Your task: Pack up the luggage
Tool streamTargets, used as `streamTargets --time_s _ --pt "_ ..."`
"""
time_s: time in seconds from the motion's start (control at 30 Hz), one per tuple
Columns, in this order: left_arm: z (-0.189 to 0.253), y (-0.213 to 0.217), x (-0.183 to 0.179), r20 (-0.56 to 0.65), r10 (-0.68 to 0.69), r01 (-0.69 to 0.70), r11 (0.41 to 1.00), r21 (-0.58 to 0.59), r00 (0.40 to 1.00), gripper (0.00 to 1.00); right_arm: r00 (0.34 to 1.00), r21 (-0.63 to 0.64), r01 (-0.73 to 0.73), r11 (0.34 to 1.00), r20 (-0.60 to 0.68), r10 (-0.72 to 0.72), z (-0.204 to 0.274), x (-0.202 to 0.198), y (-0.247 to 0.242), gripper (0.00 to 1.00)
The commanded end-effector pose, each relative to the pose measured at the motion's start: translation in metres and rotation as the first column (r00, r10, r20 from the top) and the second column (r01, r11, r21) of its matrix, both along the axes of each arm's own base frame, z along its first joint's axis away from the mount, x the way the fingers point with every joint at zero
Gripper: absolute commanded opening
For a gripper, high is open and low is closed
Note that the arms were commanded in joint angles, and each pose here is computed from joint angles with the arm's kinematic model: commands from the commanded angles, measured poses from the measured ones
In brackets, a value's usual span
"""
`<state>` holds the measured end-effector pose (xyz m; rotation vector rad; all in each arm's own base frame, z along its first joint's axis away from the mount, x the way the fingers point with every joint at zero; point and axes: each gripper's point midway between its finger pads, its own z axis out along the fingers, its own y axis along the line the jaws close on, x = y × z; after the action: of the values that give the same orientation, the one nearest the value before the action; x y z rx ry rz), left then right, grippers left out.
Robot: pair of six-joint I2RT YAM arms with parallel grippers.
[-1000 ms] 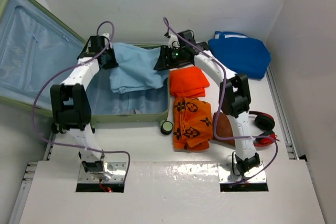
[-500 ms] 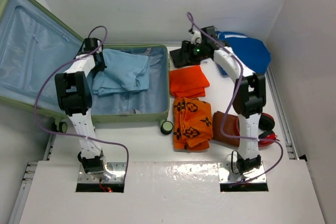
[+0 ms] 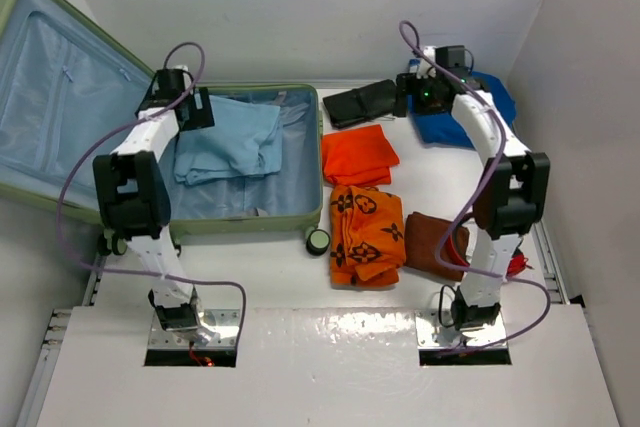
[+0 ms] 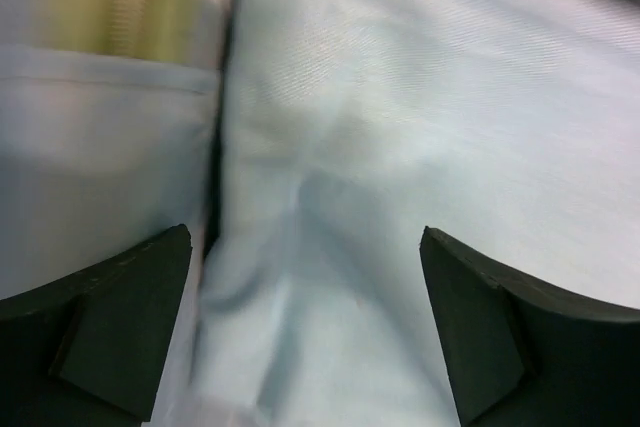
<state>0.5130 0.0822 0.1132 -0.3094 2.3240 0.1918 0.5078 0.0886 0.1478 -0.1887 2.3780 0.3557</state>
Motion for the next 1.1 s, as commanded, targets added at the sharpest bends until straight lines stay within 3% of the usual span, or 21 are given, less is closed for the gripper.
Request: streamTargets --time_s 0.0,0.1,0.17,0.37,0.53,0.57,0.6,0.67,0.7,0.73,0.77,0.8,0.87,0.9,1.0,1.07 --pt "0.117 -0.015 0.008 0.303 -0.113 0.108 0.994 0.034 0.946 1.0 0.983 -0.322 0.043 0.946 0.185 0.019 0.018 0.02 -0.068 0.79" --pt "0.158 -0.058 0.001 0.378 -0.226 0.225 0.973 0.049 0.898 1.0 0.985 -0.499 0.048 0.865 0.167 0.042 -0.006 0.03 -0.106 0.83" --pt "0.18 -0.079 -0.004 0.417 -0.258 0.254 0.965 0.065 0.871 1.0 0.989 -0.544 0.088 0.834 0.149 -0.007 -0.023 0.041 -0.123 0.87" --pt "0.195 -0.131 -0.012 0.447 -0.341 0.352 0.934 0.06 0.827 1.0 0.993 -0.57 0.116 0.814 0.091 -0.078 -0.071 0.066 -0.128 0.99" --pt "0.2 -0.175 -0.018 0.465 -0.414 0.457 0.889 0.024 0.782 1.0 0.994 -0.585 0.082 0.807 -0.014 -0.111 -0.12 0.072 -0.139 0.98" --pt "0.2 -0.182 -0.017 0.469 -0.421 0.471 0.882 0.011 0.777 1.0 0.993 -0.587 0.062 0.807 -0.048 -0.112 -0.13 0.07 -0.142 0.92" --pt "0.2 -0.188 -0.019 0.469 -0.433 0.487 0.873 0.008 0.769 1.0 0.987 -0.578 0.054 0.814 -0.092 -0.131 -0.138 0.062 -0.159 0.77" --pt "0.196 -0.208 -0.022 0.472 -0.453 0.531 0.847 -0.037 0.756 1.0 0.98 -0.543 0.062 0.837 -0.126 -0.154 -0.138 0.048 -0.176 0.55" --pt "0.194 -0.211 -0.02 0.476 -0.456 0.541 0.84 -0.049 0.752 1.0 0.973 -0.532 0.049 0.845 -0.167 -0.162 -0.145 0.034 -0.179 0.26" --pt "0.189 -0.229 -0.023 0.471 -0.485 0.579 0.812 -0.07 0.737 0.98 0.967 -0.514 0.059 0.856 -0.184 -0.177 -0.142 0.019 -0.181 0.09" --pt "0.192 -0.236 -0.025 0.484 -0.491 0.596 0.799 -0.081 0.724 0.97 0.967 -0.499 0.101 0.861 -0.153 -0.202 -0.126 0.013 -0.195 0.0" --pt "0.191 -0.244 -0.024 0.489 -0.504 0.612 0.787 -0.081 0.712 0.97 0.958 -0.489 0.08 0.869 -0.202 -0.202 -0.134 -0.016 -0.194 0.0" --pt "0.185 -0.271 -0.031 0.496 -0.535 0.664 0.738 -0.121 0.684 0.94 0.957 -0.448 0.076 0.891 -0.217 -0.191 -0.129 -0.036 -0.198 0.0" --pt "0.185 -0.291 -0.036 0.507 -0.558 0.7 0.701 -0.137 0.657 0.93 0.957 -0.395 0.038 0.918 -0.249 -0.147 -0.124 -0.065 -0.183 0.0" --pt "0.169 -0.324 -0.041 0.496 -0.583 0.736 0.65 -0.189 0.643 0.93 0.959 -0.281 -0.036 0.959 -0.278 -0.046 -0.115 -0.103 -0.15 0.0" --pt "0.165 -0.359 -0.052 0.497 -0.603 0.773 0.573 -0.274 0.623 0.93 0.954 -0.248 -0.07 0.966 -0.301 -0.008 -0.117 -0.116 -0.124 0.0"
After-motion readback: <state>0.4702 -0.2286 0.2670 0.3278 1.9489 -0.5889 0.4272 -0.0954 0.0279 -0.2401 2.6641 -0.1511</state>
